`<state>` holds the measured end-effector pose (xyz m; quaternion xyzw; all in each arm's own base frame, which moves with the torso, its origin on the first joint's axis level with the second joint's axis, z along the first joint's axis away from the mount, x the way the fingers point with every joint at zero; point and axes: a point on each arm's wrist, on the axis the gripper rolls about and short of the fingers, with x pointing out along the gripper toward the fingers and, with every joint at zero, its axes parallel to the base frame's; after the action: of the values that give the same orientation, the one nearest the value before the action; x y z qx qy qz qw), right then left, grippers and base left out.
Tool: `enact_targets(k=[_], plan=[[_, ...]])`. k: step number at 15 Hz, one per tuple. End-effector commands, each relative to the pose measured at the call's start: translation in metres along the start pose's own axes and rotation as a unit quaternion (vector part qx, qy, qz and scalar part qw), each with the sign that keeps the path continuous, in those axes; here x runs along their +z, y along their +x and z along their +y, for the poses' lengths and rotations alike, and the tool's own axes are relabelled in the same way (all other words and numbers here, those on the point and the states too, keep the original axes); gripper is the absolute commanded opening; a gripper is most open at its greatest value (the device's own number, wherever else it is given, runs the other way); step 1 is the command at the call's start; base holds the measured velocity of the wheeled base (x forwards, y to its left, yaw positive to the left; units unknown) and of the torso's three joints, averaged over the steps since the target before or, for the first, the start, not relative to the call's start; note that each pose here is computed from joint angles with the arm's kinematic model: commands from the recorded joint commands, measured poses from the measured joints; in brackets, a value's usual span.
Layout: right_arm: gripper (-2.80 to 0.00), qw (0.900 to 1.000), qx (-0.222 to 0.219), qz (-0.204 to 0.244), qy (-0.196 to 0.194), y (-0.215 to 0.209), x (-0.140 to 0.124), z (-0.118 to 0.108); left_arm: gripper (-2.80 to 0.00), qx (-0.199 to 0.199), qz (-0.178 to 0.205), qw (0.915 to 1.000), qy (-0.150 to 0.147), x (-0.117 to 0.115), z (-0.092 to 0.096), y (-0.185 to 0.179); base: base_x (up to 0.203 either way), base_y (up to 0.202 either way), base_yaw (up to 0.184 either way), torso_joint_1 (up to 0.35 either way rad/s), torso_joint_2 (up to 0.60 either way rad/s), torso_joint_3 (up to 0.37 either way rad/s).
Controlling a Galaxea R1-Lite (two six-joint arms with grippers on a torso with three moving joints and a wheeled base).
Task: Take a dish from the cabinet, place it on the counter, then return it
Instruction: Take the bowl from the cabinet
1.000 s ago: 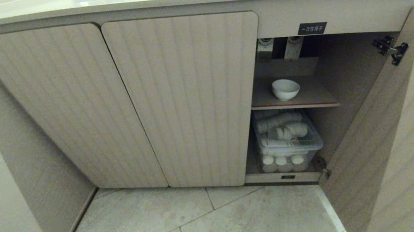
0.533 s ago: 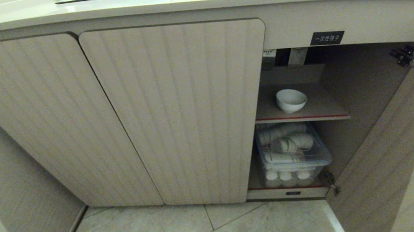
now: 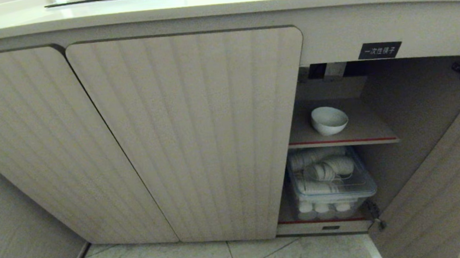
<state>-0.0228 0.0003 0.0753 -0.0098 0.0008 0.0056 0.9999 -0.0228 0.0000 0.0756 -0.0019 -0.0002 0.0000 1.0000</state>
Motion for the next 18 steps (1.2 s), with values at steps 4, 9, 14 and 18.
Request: enact_targets(k=[4, 9, 14, 18], plan=[[-2.8, 1.0, 0.0, 0.0, 0.0, 0.0, 0.0, 0.0, -2.8, 0.0, 0.0, 1.0, 0.0, -0.0001, 0.0, 0.0, 0.0, 0.0, 0.0, 0.0, 0.0, 0.0], [-2.8, 1.0, 0.0, 0.0, 0.0, 0.0, 0.0, 0.0, -2.8, 0.0, 0.0, 1.0, 0.0, 0.0003, 0.0, -0.0001, 0.0, 0.0, 0.0, 0.0, 0.0, 0.0], [-2.8, 1.0, 0.0, 0.0, 0.0, 0.0, 0.0, 0.0, -2.8, 0.0, -0.001, 1.0, 0.0, 0.0003, 0.0, -0.0001, 0.0, 0.0, 0.0, 0.0, 0.0, 0.0], [-2.8, 1.0, 0.0, 0.0, -0.001, 0.0, 0.0, 0.0, -2.8, 0.0, 0.0, 1.0, 0.0, -0.0001, 0.0, 0.0, 0.0, 0.0, 0.0, 0.0, 0.0, 0.0]])
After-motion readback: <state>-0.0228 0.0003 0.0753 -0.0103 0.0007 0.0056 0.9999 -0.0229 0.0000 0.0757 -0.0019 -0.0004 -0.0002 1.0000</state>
